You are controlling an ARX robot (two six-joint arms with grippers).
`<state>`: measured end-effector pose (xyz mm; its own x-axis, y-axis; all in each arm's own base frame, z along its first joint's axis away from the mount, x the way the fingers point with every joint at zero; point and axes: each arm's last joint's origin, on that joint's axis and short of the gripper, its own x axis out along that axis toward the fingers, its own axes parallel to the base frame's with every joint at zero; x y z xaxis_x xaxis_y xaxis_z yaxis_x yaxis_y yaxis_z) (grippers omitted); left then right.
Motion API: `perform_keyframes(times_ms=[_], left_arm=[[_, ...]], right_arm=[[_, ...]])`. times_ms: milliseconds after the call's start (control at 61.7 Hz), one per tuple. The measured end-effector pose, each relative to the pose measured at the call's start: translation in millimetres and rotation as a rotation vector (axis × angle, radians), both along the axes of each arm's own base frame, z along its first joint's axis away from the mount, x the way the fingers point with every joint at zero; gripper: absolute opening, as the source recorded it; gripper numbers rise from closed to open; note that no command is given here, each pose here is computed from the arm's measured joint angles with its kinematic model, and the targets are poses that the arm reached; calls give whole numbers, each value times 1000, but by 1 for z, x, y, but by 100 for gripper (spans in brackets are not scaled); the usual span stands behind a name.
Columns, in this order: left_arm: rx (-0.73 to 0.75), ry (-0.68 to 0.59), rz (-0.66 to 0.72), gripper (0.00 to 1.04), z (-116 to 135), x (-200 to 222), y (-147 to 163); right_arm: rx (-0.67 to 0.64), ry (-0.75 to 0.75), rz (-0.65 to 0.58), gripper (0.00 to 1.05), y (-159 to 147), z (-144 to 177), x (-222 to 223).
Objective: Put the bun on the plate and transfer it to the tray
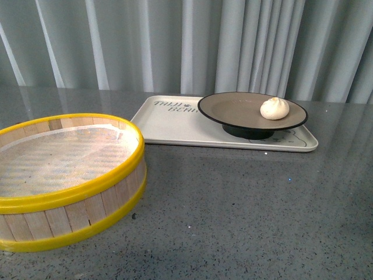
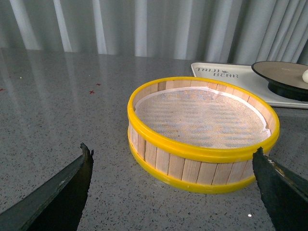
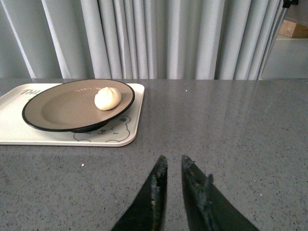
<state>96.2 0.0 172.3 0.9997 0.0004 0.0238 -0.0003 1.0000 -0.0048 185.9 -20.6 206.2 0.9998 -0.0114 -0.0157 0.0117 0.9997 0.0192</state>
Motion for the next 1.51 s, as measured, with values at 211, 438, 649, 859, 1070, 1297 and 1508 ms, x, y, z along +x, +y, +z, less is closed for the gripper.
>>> perform_keyframes(times_ms=[211,438,649,859,1070,1297,1508], left_arm=[[0,0,0,98,0,0,0],[0,0,0,98,0,0,0],[0,0,0,98,0,0,0],[0,0,0,98,0,0,0],[0,0,0,98,0,0,0],[0,0,0,98,0,0,0],[0,0,0,98,0,0,0]], right_arm=[[-13,-9,10,2,8,-12,-19],[-16,-4,14,2,20,-23,-36],[-16,-7,10,2,20,-30,-49],[-16,-16,10,2,20,-40,-57],[-16,-23,10,2,20,-38,-66],[-16,-24,10,2,20,-38,-73],[-16,-23,10,2,20,-38,-76]])
